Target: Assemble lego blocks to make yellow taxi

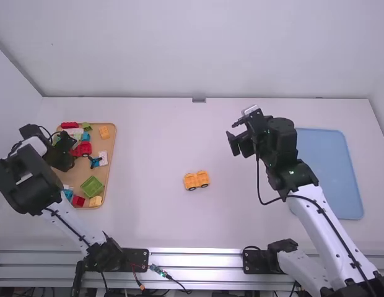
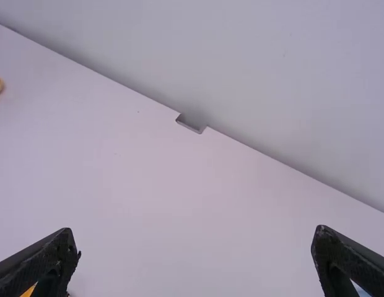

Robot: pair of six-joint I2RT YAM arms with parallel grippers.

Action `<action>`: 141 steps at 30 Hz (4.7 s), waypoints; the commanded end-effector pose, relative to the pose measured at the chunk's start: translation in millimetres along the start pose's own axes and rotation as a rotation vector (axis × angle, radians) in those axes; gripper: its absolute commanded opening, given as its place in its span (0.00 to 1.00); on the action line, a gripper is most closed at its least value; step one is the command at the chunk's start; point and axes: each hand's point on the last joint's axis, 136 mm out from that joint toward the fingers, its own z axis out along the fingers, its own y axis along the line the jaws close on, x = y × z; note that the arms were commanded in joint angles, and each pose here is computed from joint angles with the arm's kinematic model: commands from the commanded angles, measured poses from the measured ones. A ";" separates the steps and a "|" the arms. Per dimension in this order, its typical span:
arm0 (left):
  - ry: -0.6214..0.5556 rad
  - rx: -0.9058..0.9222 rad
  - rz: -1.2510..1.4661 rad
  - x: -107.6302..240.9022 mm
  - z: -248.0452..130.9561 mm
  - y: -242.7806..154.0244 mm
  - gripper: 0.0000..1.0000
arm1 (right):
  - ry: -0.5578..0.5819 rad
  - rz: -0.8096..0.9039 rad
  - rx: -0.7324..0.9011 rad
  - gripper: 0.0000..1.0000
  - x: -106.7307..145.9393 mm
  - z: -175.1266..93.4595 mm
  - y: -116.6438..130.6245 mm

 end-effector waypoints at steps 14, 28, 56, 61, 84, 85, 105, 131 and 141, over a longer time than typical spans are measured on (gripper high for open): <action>-0.002 0.034 -0.204 64.7 -0.2 21.0 0.78 | -0.039 -0.001 0.007 0.99 -17.6 -5.2 -3.9; -0.025 -0.041 -0.359 88.2 -4.7 47.5 0.98 | -0.065 -0.011 0.002 0.99 -24.7 -5.0 -0.5; 0.053 0.012 -0.264 79.1 -1.6 24.5 0.38 | -0.070 -0.014 -0.005 0.99 -26.3 -4.9 2.1; 0.057 0.048 -0.198 63.5 0.2 11.0 0.29 | -0.067 -0.014 -0.005 0.99 -25.4 -4.9 2.0; -0.055 -0.028 -0.128 -28.7 7.0 0.7 0.54 | -0.070 -0.013 -0.028 0.99 -25.7 -5.0 6.1; -0.068 -0.040 -0.155 -33.8 5.5 4.3 0.61 | -0.071 -0.013 -0.028 0.99 -25.8 -5.0 6.2; 0.245 -0.302 -1.586 28.9 -75.4 32.3 0.99 | -0.044 -0.028 -0.034 0.99 -19.2 -4.6 7.9; 0.151 -0.185 -2.311 77.8 -34.6 31.5 0.83 | -0.050 0.012 -0.033 0.99 -20.9 -4.7 7.2; 0.095 -0.214 -2.317 75.2 -31.1 40.4 0.82 | -0.050 0.013 -0.033 0.99 -20.9 -4.7 7.3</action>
